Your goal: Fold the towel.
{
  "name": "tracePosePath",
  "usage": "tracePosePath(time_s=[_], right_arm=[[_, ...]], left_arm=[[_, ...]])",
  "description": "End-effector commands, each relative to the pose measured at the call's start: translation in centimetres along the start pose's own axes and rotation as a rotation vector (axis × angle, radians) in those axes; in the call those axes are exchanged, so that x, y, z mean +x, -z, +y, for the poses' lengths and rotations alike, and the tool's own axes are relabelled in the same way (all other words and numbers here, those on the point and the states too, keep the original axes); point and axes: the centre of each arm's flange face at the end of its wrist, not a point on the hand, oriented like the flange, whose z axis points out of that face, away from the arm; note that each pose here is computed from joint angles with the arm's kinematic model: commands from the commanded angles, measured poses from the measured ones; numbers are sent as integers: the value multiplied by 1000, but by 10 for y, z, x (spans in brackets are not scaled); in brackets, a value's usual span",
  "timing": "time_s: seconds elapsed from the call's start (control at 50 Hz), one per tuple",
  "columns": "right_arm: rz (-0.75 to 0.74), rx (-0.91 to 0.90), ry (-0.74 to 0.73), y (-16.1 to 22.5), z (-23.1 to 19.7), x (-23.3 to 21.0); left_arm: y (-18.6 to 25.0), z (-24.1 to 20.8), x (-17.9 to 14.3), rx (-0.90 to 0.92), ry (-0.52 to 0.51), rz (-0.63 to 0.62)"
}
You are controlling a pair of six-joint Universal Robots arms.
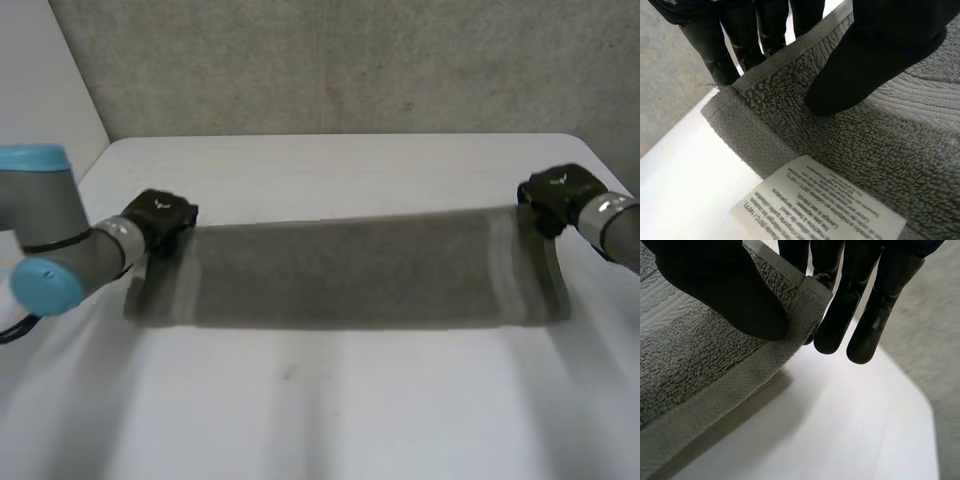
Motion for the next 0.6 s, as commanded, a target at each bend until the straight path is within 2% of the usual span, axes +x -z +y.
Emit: tracePosePath(time_s=[0.02, 0.16, 0.34, 0.44, 0.6], right_arm=[[77, 69, 10, -32, -6, 1], [105, 72, 18, -50, -3, -4], [108, 53, 17, -48, -5, -10], [98, 40, 9, -34, -14, -7], [55, -26, -11, 8, -21, -12]], left_arm=[[-38, -8, 5, 90, -20, -10], [-58, -12, 6, 143, -6, -45], [-58, -9, 16, 125, 22, -28], [-50, -11, 16, 106, 29, -23], [-8, -18, 12, 43, 64, -11]])
